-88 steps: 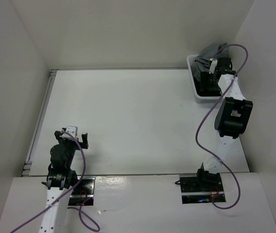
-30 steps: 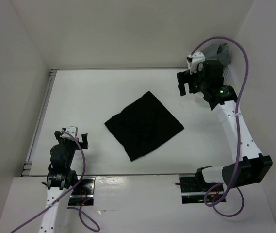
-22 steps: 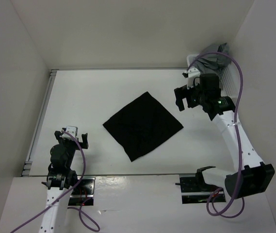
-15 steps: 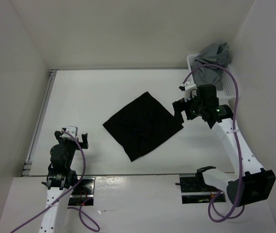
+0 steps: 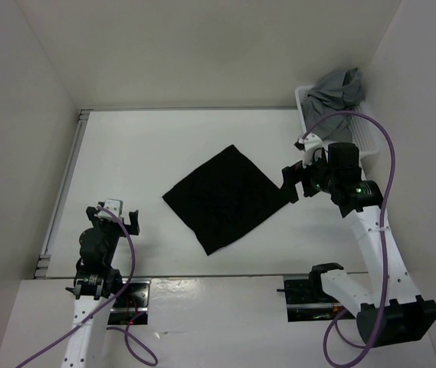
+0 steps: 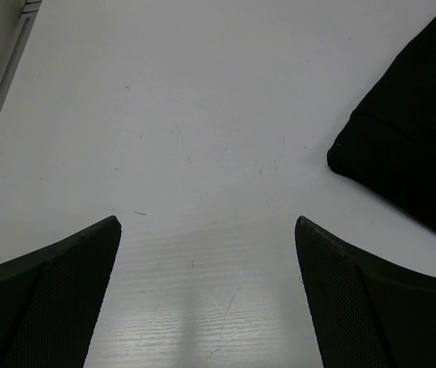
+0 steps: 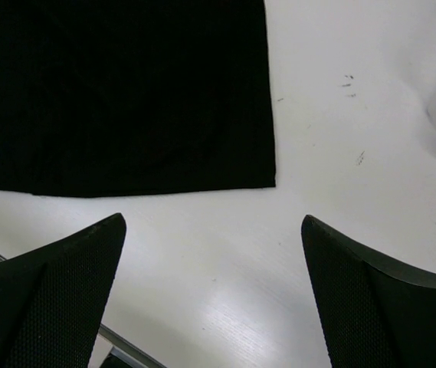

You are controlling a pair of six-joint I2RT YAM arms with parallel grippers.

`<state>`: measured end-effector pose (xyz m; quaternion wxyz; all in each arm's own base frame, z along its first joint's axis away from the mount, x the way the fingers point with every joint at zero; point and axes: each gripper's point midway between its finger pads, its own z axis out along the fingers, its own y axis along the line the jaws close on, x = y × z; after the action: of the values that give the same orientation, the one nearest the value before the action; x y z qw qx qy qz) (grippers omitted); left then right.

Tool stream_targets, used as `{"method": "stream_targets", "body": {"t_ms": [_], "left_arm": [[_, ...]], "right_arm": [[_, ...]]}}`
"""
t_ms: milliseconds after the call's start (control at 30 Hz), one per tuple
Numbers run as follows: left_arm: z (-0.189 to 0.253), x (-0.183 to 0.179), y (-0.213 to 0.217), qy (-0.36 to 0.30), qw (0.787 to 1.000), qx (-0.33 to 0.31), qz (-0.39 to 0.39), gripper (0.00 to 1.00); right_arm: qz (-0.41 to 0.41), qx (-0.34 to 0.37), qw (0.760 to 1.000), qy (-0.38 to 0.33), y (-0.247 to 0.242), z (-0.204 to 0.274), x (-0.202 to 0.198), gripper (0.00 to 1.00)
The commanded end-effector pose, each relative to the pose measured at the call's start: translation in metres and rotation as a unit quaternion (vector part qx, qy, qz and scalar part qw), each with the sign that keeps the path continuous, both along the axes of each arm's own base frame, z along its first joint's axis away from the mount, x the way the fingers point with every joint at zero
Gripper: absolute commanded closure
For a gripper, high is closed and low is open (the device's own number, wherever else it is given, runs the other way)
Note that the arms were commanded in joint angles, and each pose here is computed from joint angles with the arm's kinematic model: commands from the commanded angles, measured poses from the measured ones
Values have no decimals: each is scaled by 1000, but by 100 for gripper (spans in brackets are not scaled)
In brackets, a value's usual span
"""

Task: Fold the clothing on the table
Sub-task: Move the skirt to the center of the board, then flatten the skirt out

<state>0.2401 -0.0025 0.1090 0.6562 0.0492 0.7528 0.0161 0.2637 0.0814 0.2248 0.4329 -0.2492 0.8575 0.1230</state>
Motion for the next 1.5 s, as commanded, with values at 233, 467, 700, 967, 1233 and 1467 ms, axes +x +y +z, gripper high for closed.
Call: {"method": "stream_targets", "body": {"t_ms": [233,467,700,967,1233,1467], "left_arm": [[13,2,0,-52,999,-4,2,0],[77,-5,-9,-133,988,62,-38,0],[213,4,37,-60,993,38,98,0],[215,42,11,266,964,14,6,0],[171,20,-46,233,955,-13,-186,0],[118,39,-68,236,946,-12,-224,9]], "right_arm": [[-92,13,996,14,-46,-9,13,1],[-116,13,993,15,-57,-12,14,1],[-116,13,993,15,-57,-12,14,1],[-117,16,993,-4,-58,-2,13,1],[-124,17,992,9,-60,-10,14,1],[-152,14,987,42,-76,-27,20,1]]}}
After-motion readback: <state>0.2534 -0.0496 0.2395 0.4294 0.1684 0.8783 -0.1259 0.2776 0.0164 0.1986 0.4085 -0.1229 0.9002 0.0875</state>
